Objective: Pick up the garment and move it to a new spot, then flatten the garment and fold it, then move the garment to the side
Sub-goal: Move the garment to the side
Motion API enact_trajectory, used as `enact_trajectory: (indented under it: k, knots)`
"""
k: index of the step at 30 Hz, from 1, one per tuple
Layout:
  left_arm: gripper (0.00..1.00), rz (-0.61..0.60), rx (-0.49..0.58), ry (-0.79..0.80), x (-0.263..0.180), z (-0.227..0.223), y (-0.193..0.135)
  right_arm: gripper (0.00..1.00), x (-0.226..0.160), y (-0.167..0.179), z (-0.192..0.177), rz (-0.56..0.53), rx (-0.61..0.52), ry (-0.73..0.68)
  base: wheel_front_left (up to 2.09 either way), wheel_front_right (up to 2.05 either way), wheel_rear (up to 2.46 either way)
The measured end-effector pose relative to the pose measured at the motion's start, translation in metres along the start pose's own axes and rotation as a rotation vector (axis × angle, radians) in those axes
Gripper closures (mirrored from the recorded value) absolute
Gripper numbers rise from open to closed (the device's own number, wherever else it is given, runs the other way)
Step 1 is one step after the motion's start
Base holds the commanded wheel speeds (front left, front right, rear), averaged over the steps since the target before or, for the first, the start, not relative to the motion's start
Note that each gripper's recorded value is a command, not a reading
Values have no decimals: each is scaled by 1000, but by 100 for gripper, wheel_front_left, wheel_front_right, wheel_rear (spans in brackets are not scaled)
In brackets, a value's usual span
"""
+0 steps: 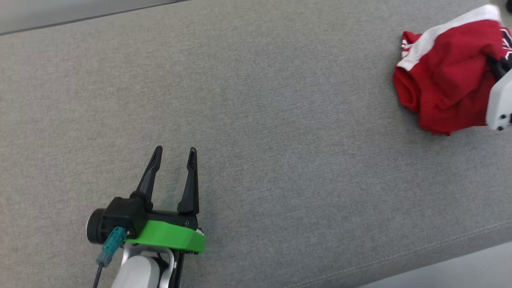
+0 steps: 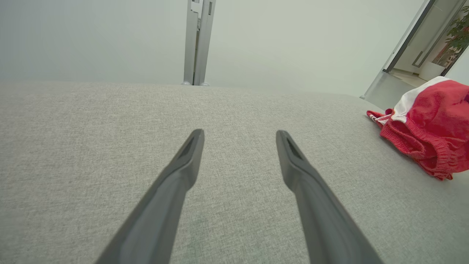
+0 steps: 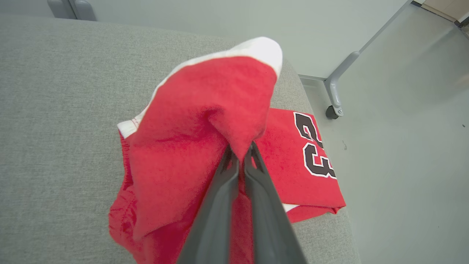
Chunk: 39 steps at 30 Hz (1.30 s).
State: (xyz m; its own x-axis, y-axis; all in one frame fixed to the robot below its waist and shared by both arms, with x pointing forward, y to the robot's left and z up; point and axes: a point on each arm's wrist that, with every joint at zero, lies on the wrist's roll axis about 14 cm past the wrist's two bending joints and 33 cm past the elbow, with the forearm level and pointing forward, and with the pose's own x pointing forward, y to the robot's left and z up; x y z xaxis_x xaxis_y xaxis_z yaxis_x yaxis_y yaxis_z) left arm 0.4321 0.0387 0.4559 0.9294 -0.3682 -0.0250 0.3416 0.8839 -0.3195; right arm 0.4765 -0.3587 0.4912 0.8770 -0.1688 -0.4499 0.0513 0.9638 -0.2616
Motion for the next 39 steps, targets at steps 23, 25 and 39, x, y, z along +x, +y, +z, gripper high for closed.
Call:
enact_trajectory:
  k: [23, 25, 39]
  knots:
    - [0, 51, 33, 60, -4, -18, 28, 0, 43, -72, -48, -228, 48, 168, 0, 0, 0]
    - [0, 49, 33, 61, -3, -18, 27, 0, 41, -73, -50, -240, 55, 162, 0, 0, 0]
    - [0, 53, 18, -11, -1, 8, 22, 0, 35, -25, 42, -162, 23, -228, 0, 0, 0]
